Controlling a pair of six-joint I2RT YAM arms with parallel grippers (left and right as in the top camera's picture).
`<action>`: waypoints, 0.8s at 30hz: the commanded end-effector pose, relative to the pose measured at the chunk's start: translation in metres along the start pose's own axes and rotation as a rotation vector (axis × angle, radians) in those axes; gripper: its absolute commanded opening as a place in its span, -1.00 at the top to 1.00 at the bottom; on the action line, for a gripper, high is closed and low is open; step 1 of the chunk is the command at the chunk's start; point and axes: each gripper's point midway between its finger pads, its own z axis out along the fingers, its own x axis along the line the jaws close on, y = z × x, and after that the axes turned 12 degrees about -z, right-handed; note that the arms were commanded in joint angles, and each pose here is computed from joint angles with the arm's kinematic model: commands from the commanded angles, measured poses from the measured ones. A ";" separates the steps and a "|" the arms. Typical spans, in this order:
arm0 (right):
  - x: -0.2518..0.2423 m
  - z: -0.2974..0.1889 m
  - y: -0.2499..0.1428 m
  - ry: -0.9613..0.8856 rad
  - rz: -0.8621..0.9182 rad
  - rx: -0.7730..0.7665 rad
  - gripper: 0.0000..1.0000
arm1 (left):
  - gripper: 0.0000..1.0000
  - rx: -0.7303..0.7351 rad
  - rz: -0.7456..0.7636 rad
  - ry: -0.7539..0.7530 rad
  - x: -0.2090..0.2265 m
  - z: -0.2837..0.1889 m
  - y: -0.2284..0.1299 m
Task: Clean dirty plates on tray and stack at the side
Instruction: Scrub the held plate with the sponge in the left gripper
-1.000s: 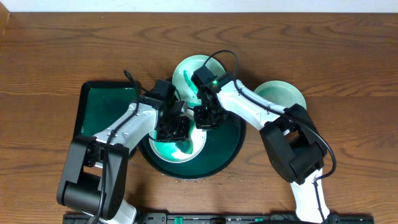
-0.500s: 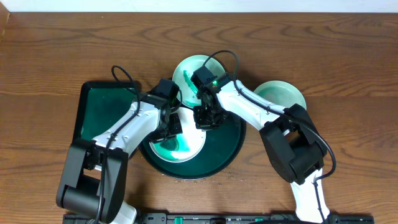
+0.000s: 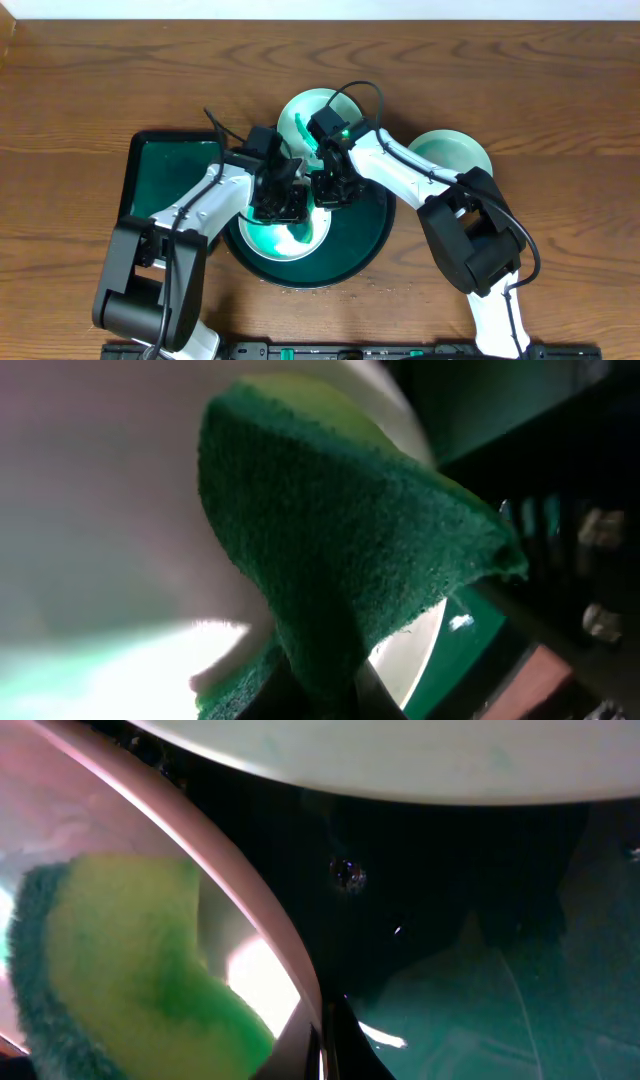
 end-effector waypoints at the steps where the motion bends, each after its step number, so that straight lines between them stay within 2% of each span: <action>1: -0.011 0.008 -0.003 -0.038 0.027 0.010 0.98 | 0.86 -0.083 -0.098 0.170 0.031 0.002 0.014; 6: -0.011 0.008 -0.003 -0.039 0.026 0.010 0.98 | 0.86 -0.344 -0.361 0.596 0.105 -0.034 0.035; 10: -0.011 0.008 -0.002 -0.038 0.026 0.008 0.98 | 0.86 -0.403 -0.461 0.740 0.127 -0.052 0.026; 13: -0.011 0.008 -0.002 -0.037 0.026 0.006 0.98 | 0.86 -0.367 -0.465 0.752 0.129 -0.051 0.017; 16: -0.011 0.008 -0.002 -0.037 0.026 0.007 0.98 | 0.86 -0.255 -0.408 0.642 0.112 -0.034 0.009; 20: -0.011 0.008 -0.003 -0.038 0.027 0.010 0.98 | 0.85 -0.025 -0.242 0.330 0.060 -0.005 -0.011; 24: -0.011 0.008 -0.003 -0.038 0.026 0.010 0.98 | 0.86 0.097 -0.116 0.086 0.018 0.003 -0.026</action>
